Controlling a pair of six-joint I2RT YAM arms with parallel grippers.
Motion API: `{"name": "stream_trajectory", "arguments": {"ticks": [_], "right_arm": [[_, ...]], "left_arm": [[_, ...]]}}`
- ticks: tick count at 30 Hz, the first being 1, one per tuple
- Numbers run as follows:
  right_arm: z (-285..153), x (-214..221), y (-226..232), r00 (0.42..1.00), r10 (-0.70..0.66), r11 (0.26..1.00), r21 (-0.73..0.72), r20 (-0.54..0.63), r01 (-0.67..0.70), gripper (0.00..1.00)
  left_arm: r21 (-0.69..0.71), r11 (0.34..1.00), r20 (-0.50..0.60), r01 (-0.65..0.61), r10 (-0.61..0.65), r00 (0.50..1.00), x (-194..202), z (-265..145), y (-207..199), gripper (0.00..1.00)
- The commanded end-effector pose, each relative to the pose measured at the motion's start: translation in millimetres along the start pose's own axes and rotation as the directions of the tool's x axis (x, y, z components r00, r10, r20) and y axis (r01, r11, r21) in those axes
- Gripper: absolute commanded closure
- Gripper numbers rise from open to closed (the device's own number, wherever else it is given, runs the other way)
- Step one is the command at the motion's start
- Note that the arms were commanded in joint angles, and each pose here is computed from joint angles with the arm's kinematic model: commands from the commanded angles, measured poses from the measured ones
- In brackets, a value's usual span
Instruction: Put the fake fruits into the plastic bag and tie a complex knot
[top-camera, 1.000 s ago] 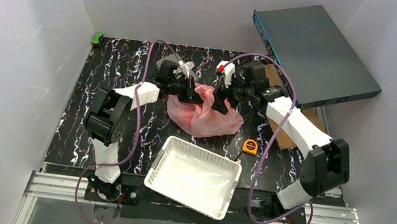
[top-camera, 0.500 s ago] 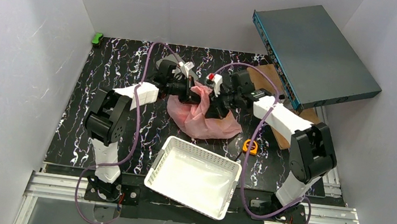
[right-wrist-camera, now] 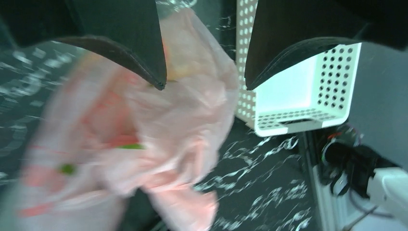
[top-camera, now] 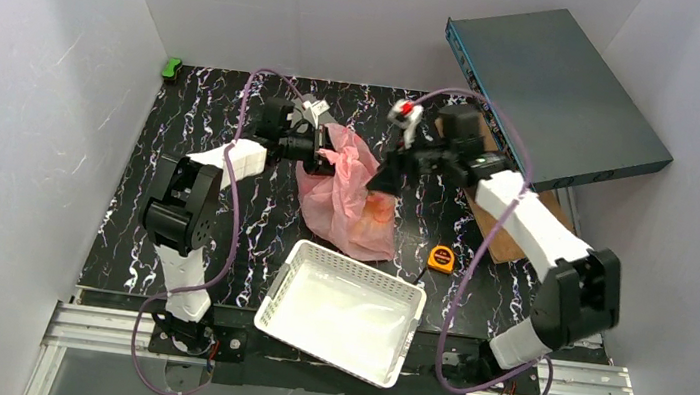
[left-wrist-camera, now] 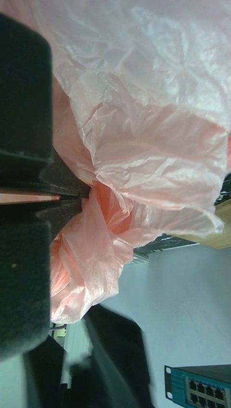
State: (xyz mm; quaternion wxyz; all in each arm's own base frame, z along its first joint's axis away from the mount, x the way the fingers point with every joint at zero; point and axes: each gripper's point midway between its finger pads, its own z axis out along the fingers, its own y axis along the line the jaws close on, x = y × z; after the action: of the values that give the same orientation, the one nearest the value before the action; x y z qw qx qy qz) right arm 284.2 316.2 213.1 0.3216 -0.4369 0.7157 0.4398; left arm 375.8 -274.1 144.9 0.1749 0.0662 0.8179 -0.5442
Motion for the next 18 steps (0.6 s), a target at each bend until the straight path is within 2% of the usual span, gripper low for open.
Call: {"name": "stream_trajectory", "arguments": {"ticks": [1,3,5,7,10,14,18], "right_arm": [[-50,-41,-10,0.994,-0.04,0.995,0.093,0.101,0.031,0.35],[-51,-48,-30,0.994,-0.043,0.984,0.176,0.1,0.024,0.46],[-43,-53,-56,0.994,-0.023,0.97,0.245,0.103,-0.002,0.63],[-31,-52,-76,0.997,-0.008,0.959,0.283,0.079,-0.015,0.7],[-12,-50,-100,0.999,-0.013,0.949,0.315,0.051,-0.004,0.71],[10,-45,-110,1.0,-0.015,0.959,0.283,0.016,0.01,0.7],[29,-19,-82,0.998,0.001,0.987,0.16,-0.06,0.009,0.57]], "left_arm": [[0.064,0.997,-0.002,-0.039,0.039,0.999,7,-8,-23,1.0],[0.066,0.997,0.002,-0.037,0.037,0.999,6,-7,-23,1.0],[0.063,0.997,-0.003,-0.04,0.04,0.999,7,-7,-22,1.0],[0.063,0.997,-0.005,-0.041,0.041,0.999,7,-7,-22,1.0],[0.066,0.997,-0.006,-0.037,0.038,0.999,9,-6,-21,1.0],[0.065,0.997,-0.01,-0.04,0.041,0.999,9,-6,-21,1.0],[0.075,0.997,-0.017,-0.036,0.037,0.999,7,-5,-22,1.0]]}}
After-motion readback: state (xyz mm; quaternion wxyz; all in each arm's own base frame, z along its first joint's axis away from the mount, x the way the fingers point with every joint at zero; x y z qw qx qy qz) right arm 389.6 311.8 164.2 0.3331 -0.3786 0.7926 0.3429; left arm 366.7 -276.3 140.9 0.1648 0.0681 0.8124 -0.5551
